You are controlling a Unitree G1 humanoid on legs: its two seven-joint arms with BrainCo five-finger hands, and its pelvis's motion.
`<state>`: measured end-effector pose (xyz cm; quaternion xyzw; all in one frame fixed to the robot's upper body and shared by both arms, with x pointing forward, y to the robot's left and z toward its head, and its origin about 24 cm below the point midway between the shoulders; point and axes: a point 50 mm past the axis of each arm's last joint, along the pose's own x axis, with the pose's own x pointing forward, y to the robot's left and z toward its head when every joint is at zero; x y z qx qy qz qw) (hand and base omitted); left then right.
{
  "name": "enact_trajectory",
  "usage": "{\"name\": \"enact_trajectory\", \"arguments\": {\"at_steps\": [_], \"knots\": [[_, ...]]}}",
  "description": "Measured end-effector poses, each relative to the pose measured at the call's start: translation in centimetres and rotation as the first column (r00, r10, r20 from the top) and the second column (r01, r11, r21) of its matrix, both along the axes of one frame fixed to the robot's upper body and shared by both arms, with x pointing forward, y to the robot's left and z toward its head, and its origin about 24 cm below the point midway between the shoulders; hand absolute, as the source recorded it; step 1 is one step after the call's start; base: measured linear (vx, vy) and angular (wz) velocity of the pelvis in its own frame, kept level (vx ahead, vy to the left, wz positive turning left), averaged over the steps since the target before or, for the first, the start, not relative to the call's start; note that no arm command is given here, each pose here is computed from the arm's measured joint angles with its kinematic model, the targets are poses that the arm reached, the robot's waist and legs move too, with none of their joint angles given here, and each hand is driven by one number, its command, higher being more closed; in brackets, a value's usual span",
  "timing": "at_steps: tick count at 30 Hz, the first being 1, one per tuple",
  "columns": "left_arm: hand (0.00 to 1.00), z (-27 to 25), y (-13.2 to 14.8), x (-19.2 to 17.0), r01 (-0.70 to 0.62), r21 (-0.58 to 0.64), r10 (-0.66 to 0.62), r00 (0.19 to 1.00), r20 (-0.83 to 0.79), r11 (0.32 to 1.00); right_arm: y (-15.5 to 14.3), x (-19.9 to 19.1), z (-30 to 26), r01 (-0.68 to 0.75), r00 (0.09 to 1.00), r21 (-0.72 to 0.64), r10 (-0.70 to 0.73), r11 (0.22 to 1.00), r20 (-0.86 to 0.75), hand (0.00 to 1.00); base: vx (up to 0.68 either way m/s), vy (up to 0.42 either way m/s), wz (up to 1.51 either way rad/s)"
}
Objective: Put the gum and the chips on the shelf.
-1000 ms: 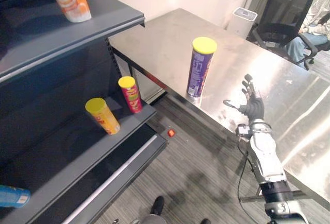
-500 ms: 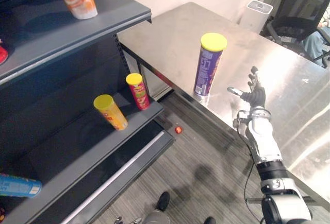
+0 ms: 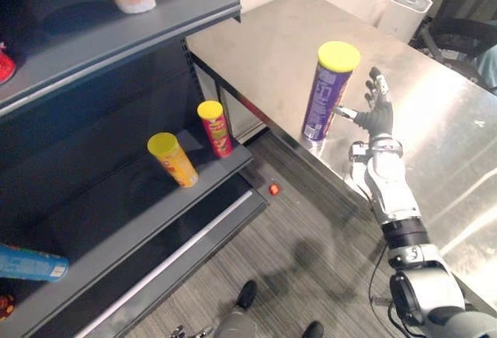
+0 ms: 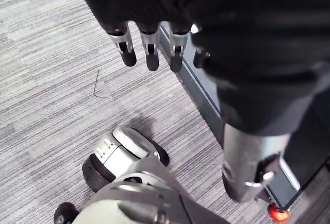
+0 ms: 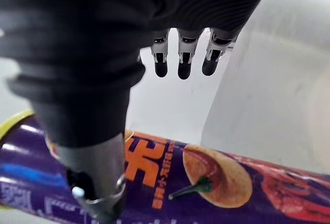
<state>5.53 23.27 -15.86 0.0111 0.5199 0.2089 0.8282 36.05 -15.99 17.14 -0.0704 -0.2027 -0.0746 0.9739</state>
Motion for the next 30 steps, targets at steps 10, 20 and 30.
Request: {"name": "enact_trajectory", "arguments": {"at_steps": [10,20,30], "knots": [[0.00,0.0,0.0,0.0,-0.002,0.000,0.002,1.000,0.000,1.000,1.1,0.0,0.8,-0.061,0.998,-0.041,0.062,0.997,0.023,0.00,0.00,0.000,0.00],[0.00,0.0,0.0,0.0,0.000,0.001,0.000,1.000,0.002,1.000,2.1,0.3,1.4,-0.096,0.995,-0.066,0.098,0.993,0.030,1.00,0.00,0.000,0.00],[0.00,0.0,0.0,0.0,0.000,0.002,0.000,1.000,-0.002,1.000,2.1,0.5,1.7,-0.077,0.996,-0.055,0.079,0.995,0.033,1.00,0.00,0.001,0.05]]}}
